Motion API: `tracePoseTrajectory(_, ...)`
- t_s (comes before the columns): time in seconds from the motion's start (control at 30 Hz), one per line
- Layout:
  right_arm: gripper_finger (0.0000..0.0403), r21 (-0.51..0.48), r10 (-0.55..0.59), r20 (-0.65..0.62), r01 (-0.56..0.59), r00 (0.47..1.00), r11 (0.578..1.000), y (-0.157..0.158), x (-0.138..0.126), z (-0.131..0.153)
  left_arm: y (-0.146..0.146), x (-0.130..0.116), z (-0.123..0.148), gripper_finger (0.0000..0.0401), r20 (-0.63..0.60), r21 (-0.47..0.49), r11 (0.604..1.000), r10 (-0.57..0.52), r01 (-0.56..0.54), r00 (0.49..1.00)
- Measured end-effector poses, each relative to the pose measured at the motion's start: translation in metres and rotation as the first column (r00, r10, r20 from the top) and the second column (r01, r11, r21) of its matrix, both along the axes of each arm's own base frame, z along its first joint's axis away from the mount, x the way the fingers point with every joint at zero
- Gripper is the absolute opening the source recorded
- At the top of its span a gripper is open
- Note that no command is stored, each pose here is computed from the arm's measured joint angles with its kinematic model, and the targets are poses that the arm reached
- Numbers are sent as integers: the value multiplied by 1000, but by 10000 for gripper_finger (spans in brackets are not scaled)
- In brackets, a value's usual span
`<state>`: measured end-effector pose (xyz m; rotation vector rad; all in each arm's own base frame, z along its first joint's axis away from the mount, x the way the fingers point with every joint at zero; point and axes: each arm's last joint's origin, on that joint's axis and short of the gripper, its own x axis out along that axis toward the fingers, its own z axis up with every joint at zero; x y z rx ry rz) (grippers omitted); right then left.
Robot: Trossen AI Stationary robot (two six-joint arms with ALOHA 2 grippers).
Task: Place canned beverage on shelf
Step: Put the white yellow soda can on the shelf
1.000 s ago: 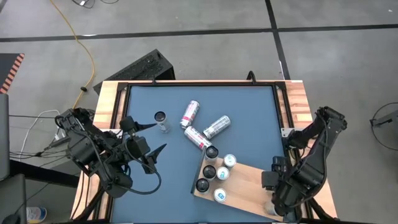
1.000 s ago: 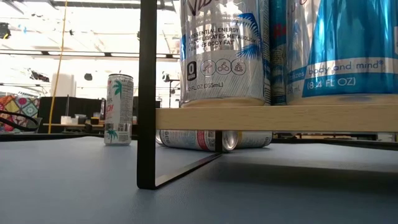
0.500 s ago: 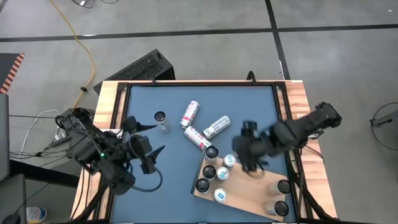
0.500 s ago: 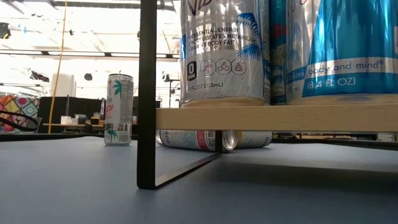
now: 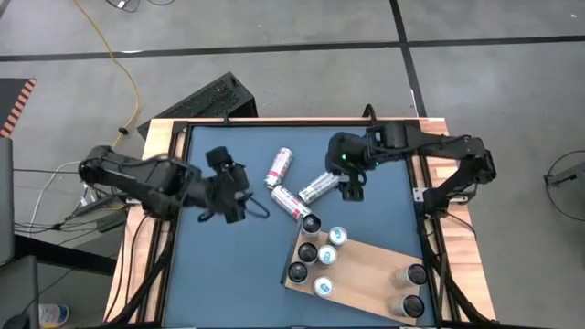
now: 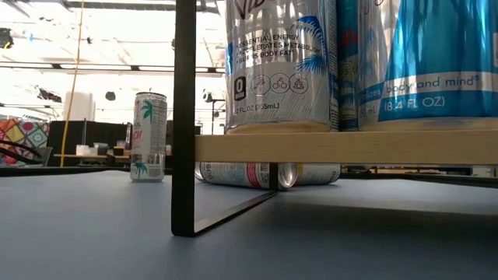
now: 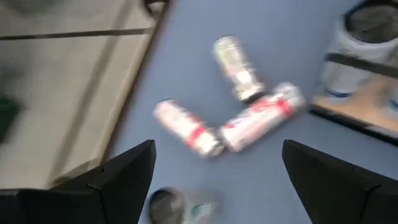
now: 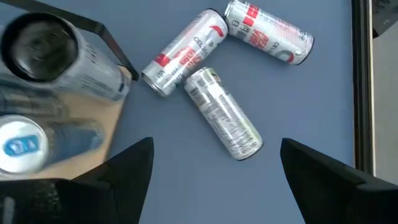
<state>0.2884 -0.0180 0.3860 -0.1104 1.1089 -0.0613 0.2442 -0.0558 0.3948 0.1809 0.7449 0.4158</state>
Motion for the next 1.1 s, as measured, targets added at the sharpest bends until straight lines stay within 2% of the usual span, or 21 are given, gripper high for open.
tracePoseTrajectory(0.13, 331, -26, 2, 31, -1, 1000, 1000, -20, 2, 1, 22, -4, -24, 336, 81, -57, 995, -79, 84, 994)
tracePoseTrajectory(0.3, 331, -56, -50, 147, 59, 988, 997, -47, 8, 7, 44, -19, -41, 336, 180, -93, 995, -9, 26, 984)
tracePoseTrajectory(0.43, 331, -59, -108, 238, 125, 965, 990, -68, 11, 10, 49, -29, -51, 336, 201, -125, 992, -4, 29, 980)
tracePoseTrajectory(0.57, 331, -11, -112, 250, 119, 962, 993, -81, 10, 4, 49, -34, -63, 336, 180, -123, 992, -2, 25, 984)
tracePoseTrajectory(0.87, 331, 19, -78, 242, 76, 967, 997, -98, 19, -49, 49, -33, -77, 336, 142, -85, 995, -36, 48, 989)
tracePoseTrajectory(1.1, 331, -14, 14, 166, -12, 986, 1000, -97, 17, -88, 47, -32, -76, 336, 158, -133, 986, -78, 100, 984)
